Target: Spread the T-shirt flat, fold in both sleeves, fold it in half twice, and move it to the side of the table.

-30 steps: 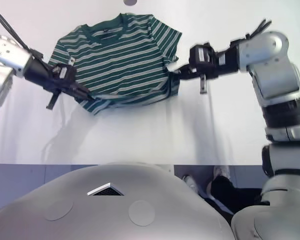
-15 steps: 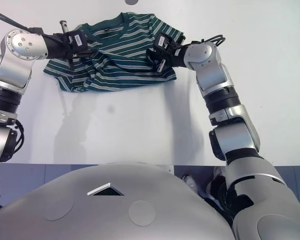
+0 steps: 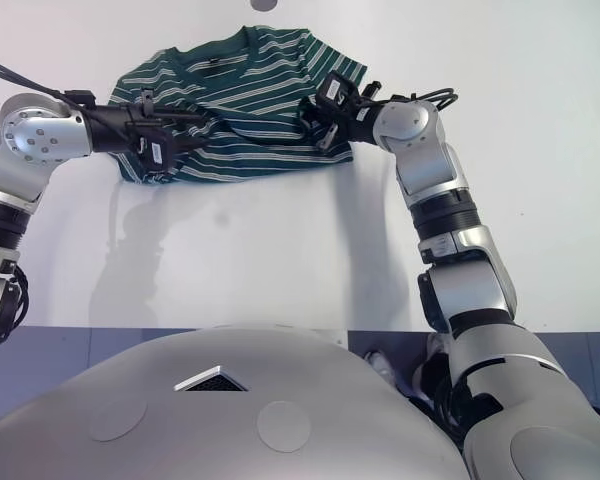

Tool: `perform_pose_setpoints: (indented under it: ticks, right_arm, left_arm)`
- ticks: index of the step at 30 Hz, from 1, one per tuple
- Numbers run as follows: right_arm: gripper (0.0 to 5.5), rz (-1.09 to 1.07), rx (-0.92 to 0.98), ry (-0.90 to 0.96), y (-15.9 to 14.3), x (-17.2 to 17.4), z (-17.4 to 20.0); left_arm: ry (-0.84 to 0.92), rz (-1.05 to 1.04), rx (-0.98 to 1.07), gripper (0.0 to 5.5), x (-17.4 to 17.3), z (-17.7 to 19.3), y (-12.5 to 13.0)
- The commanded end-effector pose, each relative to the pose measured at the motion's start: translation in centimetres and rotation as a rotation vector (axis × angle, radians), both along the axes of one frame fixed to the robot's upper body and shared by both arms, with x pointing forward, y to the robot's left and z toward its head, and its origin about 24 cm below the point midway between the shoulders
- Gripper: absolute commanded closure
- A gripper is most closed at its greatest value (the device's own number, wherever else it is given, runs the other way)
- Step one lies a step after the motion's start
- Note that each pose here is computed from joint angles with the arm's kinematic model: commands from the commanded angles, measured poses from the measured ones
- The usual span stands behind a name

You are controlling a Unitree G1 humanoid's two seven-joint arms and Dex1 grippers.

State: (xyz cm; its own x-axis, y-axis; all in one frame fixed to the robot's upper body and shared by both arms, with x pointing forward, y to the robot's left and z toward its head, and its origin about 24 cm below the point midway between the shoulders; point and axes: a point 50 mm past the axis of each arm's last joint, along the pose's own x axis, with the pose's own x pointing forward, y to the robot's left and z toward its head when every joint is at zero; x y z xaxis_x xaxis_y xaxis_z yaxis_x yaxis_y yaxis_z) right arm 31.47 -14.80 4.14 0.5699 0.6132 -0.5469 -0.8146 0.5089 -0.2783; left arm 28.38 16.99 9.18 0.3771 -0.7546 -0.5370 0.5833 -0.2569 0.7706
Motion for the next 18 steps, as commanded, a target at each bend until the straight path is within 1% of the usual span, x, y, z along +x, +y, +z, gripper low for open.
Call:
perform_pose_setpoints:
  ticks: [1,5,10,15,18]
  right_arm:
    - [5.48,0.002,-0.016,0.025,0.0,-0.3,-0.4]
    - [5.48,0.006,-0.013,0.024,0.2,-0.4,-0.4]
    - [5.48,0.001,-0.008,0.029,0.3,-0.6,-0.6]
    - [5.48,0.001,0.003,0.024,0.6,-0.6,-0.6]
    - [5.48,0.008,0.007,0.017,0.9,-0.5,-0.5]
  left_arm:
    - [-0.047,-0.034,0.125,4.07,0.4,-1.1,0.4]
    - [-0.045,-0.052,0.152,4.07,0.6,-1.1,0.8]
    - [-0.065,-0.023,0.250,4.07,0.9,0.0,2.3]
    - [-0.052,-0.010,0.280,4.07,1.3,-0.8,1.8]
    - [-0.040,-0.006,0.258,4.07,1.3,-1.4,1.1]
